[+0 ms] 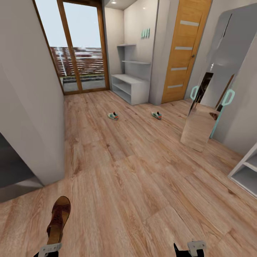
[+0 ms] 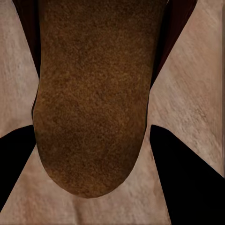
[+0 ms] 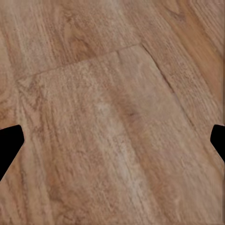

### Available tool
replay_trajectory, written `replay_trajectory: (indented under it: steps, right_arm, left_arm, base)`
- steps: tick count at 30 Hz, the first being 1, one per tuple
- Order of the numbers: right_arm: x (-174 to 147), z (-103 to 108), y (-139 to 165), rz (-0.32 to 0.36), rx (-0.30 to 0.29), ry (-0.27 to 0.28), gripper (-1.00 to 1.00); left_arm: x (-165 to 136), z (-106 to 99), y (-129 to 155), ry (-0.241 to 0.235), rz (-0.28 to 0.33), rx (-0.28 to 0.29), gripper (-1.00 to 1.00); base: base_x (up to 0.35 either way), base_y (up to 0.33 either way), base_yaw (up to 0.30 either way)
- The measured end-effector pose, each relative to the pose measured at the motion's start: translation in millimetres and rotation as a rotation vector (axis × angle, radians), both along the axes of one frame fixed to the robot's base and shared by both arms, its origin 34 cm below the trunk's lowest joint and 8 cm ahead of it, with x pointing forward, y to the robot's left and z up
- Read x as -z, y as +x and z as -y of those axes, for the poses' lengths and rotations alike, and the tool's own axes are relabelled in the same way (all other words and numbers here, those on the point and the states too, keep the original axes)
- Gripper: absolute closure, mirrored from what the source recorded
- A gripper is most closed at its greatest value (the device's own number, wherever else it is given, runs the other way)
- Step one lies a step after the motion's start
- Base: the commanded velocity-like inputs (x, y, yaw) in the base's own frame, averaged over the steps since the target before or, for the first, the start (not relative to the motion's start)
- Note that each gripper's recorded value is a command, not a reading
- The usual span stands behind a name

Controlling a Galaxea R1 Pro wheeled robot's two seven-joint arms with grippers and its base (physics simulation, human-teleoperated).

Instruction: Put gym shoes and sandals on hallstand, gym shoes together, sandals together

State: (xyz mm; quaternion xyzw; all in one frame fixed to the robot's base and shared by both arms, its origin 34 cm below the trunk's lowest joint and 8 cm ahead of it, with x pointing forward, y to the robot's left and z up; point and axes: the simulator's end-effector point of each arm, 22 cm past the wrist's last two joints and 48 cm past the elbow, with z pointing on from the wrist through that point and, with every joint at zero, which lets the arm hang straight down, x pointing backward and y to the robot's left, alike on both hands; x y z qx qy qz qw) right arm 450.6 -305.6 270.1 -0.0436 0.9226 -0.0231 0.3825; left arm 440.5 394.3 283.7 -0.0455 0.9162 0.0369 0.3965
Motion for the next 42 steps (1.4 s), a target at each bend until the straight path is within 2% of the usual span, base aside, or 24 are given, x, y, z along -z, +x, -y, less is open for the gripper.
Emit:
replay_trajectory:
  steps: [20, 42]
  right_arm:
    - [0.2, -3.1, 0.0, 0.001, 0.003, 0.004, -1.0]
    - [-3.2, -3.4, 3.0, 0.01, 0.004, 0.004, -1.0]
  left_arm:
    - [0.1, -0.1, -0.3, 0.0, 0.0, -0.003, 1.0]
    - [-3.4, -0.2, 2.9, 0.0, 0.01, -0.003, 1.0]
  base:
    - [0.335, -0.04, 0.013]
    - [0.331, -0.133, 0.242]
